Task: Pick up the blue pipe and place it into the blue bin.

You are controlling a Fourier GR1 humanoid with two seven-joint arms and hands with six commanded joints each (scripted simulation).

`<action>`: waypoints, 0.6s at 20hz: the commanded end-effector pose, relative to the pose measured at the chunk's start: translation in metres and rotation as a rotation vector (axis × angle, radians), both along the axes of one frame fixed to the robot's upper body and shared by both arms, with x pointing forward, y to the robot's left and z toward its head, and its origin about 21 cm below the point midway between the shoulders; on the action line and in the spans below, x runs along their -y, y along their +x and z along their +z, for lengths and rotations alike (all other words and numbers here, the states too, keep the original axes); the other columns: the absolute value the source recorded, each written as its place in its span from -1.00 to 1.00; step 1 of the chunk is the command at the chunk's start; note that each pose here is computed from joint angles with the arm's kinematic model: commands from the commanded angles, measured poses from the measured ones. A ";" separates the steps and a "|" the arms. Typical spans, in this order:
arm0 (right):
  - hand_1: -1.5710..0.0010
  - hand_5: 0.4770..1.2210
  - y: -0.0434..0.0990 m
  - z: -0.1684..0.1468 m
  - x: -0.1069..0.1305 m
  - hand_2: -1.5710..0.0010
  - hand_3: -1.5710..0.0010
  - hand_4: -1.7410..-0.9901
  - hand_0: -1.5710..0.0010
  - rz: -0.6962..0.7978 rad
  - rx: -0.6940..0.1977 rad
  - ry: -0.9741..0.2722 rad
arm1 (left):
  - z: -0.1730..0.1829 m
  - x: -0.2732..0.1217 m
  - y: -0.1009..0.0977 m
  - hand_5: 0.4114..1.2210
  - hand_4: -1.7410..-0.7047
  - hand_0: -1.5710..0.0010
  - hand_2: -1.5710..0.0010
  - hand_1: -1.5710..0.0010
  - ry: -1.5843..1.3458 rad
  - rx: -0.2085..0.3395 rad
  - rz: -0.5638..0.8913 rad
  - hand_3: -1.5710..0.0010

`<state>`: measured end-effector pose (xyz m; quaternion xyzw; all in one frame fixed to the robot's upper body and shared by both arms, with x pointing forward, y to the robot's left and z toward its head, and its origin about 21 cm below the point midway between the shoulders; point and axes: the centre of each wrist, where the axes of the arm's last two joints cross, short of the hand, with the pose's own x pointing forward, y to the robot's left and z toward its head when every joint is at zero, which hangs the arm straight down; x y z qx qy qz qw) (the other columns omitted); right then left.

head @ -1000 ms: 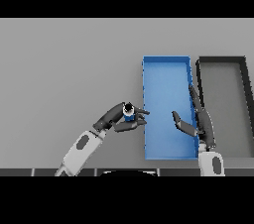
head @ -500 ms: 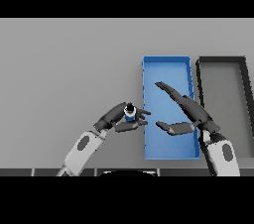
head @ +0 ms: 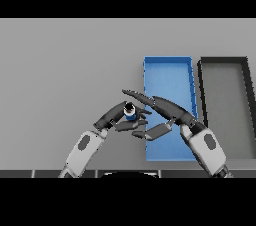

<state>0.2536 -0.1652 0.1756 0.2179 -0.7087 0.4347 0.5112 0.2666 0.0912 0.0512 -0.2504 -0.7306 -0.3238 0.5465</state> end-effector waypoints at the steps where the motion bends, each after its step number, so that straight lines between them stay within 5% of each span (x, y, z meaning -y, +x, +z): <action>1: 1.00 -0.80 0.003 0.004 -0.007 0.93 1.00 0.33 1.00 0.021 0.008 -0.012 | -0.001 0.000 0.000 1.00 -0.47 -1.00 -1.00 -1.00 -0.001 -0.016 -0.009 -1.00; 9: 0.86 -0.95 0.027 0.019 -0.043 0.79 0.94 0.43 0.91 0.090 0.014 -0.101 | -0.003 -0.001 0.002 1.00 -0.47 -1.00 -1.00 -1.00 0.048 -0.024 0.006 -1.00; 12: 0.32 -0.97 0.035 0.021 -0.047 0.31 0.49 0.09 0.35 0.126 0.024 -0.112 | -0.007 -0.001 0.001 1.00 -0.65 -1.00 -1.00 -1.00 0.070 -0.058 0.007 -1.00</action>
